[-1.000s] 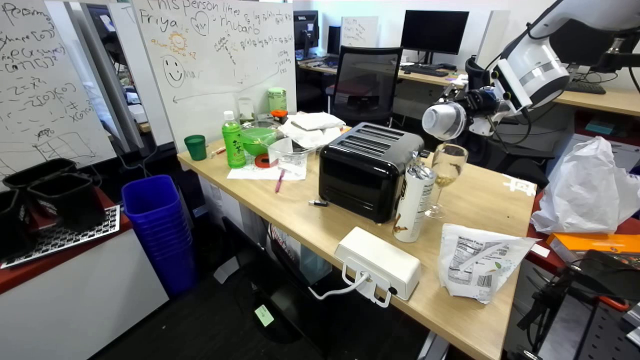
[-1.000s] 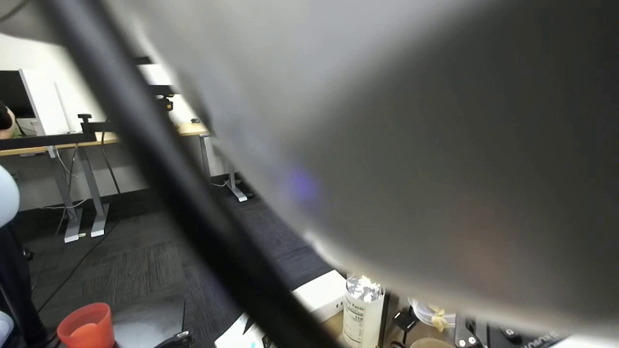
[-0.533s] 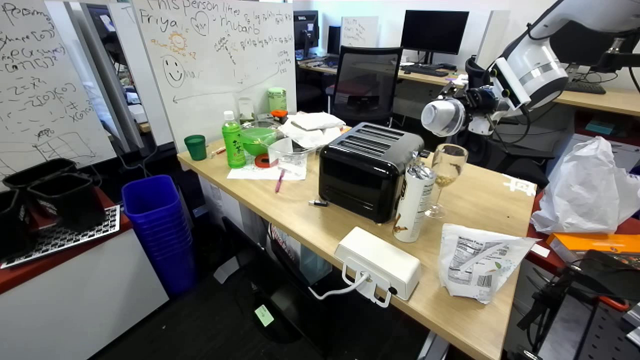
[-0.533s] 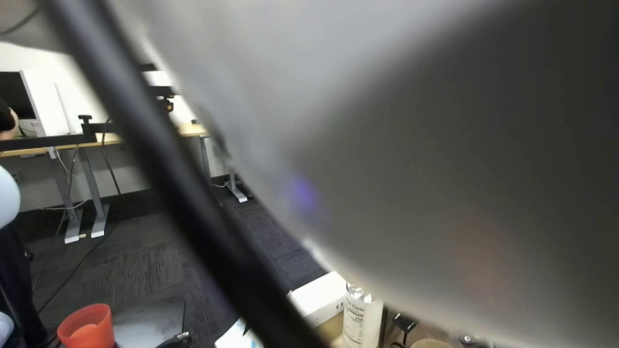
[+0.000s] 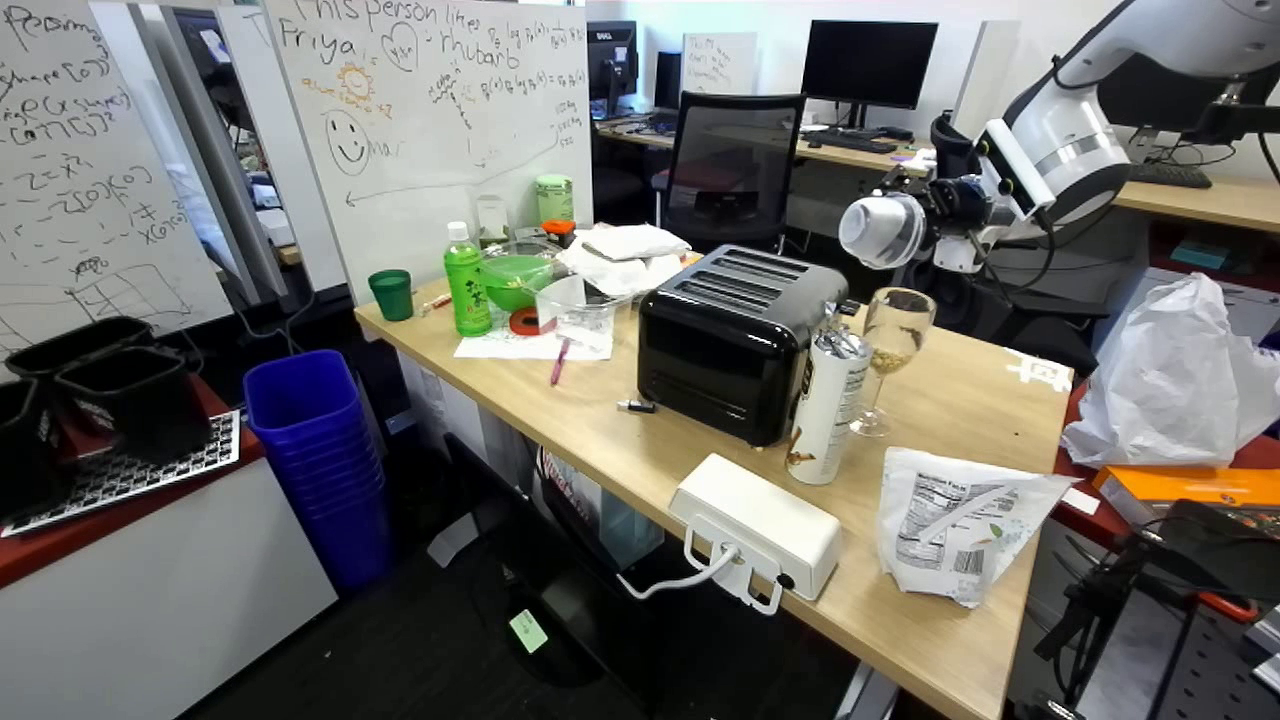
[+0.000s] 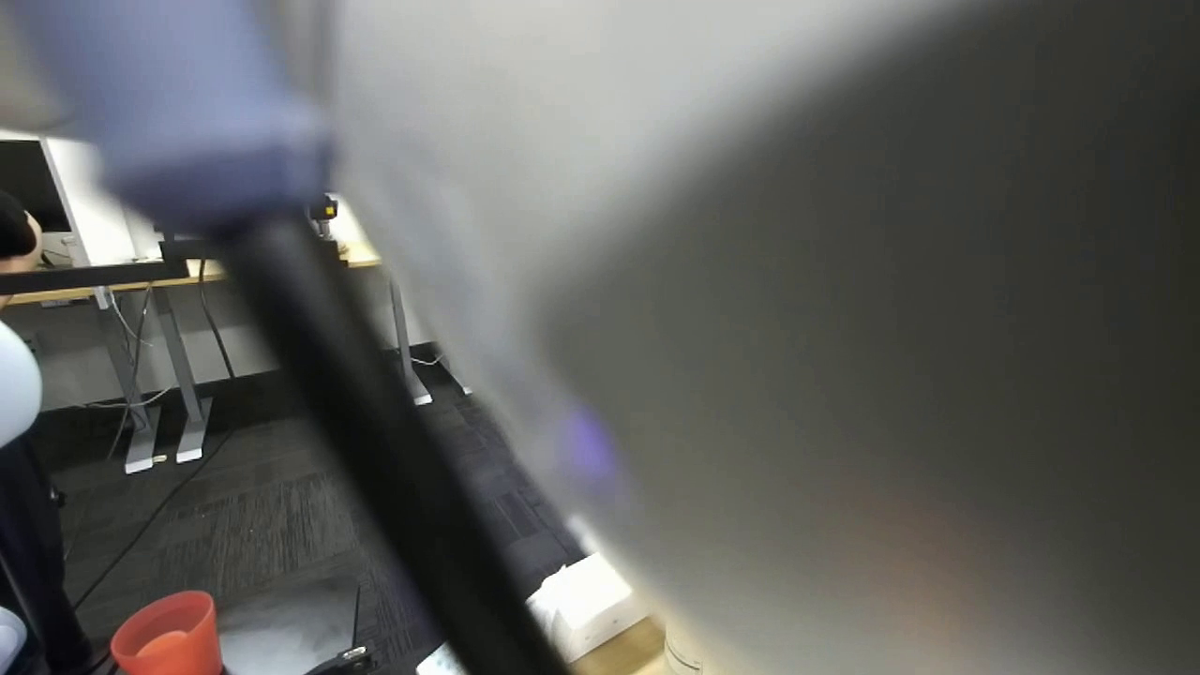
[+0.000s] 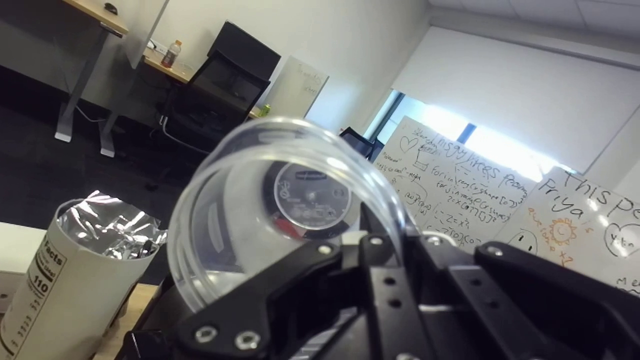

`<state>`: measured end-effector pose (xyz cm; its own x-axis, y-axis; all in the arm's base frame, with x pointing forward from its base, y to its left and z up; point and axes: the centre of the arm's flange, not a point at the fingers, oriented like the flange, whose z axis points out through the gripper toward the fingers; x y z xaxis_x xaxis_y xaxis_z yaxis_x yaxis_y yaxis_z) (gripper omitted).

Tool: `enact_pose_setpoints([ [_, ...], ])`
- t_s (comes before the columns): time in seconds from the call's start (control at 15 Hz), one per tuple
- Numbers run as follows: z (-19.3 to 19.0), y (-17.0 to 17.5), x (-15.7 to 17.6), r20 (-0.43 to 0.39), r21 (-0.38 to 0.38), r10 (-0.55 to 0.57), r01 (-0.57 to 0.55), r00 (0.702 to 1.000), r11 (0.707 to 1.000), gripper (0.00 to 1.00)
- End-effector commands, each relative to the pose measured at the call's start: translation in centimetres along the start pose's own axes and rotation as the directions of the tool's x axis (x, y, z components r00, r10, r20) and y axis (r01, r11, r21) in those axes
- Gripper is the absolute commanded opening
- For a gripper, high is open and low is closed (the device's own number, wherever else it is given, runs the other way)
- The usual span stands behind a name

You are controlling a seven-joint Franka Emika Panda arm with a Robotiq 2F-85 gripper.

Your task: Pour the contents of the bowl into the wine glass

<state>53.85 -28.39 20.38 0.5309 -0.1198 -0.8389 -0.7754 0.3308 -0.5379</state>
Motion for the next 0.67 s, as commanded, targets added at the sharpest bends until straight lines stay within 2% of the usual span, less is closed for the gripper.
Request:
enact_pose_setpoints([
  [0.0,-1.30,-0.64,0.43,0.043,0.039,0.028,-0.030,0.999,0.999,0.02],
  [0.6,-1.70,-0.32,0.50,0.057,0.044,0.066,-0.069,0.996,0.997,0.02],
])
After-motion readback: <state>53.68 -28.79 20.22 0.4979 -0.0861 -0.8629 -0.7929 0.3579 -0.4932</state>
